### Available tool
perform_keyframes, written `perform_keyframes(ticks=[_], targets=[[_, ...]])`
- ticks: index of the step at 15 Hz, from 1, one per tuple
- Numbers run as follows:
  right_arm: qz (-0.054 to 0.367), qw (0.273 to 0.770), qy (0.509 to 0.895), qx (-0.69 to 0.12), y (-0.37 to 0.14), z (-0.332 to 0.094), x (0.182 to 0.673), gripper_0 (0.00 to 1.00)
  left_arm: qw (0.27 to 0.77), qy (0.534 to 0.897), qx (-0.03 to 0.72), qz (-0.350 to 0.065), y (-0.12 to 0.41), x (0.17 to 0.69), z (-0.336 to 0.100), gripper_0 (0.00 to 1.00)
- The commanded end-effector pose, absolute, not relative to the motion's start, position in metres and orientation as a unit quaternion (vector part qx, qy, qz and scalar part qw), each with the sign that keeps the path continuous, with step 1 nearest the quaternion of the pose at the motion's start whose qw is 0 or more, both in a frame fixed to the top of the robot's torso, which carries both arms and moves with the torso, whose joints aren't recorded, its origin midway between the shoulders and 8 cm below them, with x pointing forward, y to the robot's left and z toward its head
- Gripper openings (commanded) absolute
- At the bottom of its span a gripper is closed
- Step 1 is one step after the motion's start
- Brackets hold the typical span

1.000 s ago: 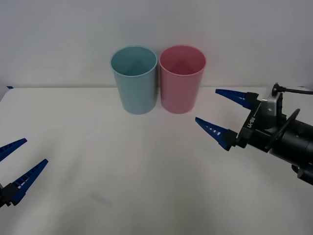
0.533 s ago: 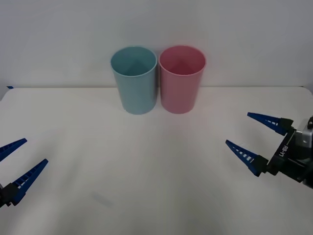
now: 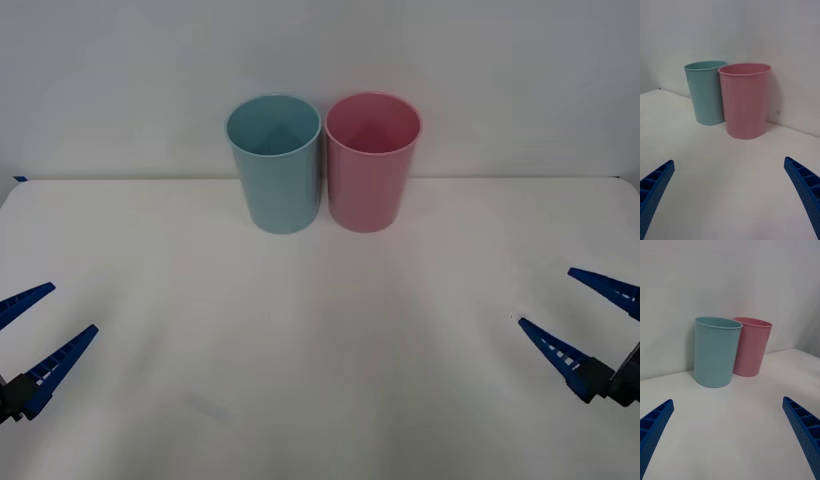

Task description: Grasp the object on the table and drop it into the matching bin: aluminum can to the light blue bin, PET bottle to the pink bin.

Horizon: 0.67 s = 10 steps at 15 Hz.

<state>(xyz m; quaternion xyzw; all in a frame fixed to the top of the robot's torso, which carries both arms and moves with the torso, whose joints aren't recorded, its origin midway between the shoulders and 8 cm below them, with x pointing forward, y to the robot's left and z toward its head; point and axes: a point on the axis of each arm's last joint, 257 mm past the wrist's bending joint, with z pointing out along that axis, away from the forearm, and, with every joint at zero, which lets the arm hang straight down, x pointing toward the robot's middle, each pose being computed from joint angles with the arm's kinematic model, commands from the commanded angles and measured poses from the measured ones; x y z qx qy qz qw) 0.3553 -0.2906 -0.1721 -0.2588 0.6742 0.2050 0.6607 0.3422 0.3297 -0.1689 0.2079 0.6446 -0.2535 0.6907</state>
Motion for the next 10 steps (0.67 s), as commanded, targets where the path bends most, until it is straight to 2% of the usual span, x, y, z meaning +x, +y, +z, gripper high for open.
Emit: perform_keyframes(ticks=[1, 10], targets=[[0.197, 0.659, 0.685, -0.241, -0.306, -0.178, 0.346, 1.00, 0.691, 0.645, 0.208, -0.253, 0.330, 0.342, -0.169, 1.00], [0.201, 0.649, 0.698, -0.225, -0.313, -0.188, 0.332, 1.00, 0.691, 0.645, 0.208, -0.253, 0.330, 0.342, -0.169, 1.00]])
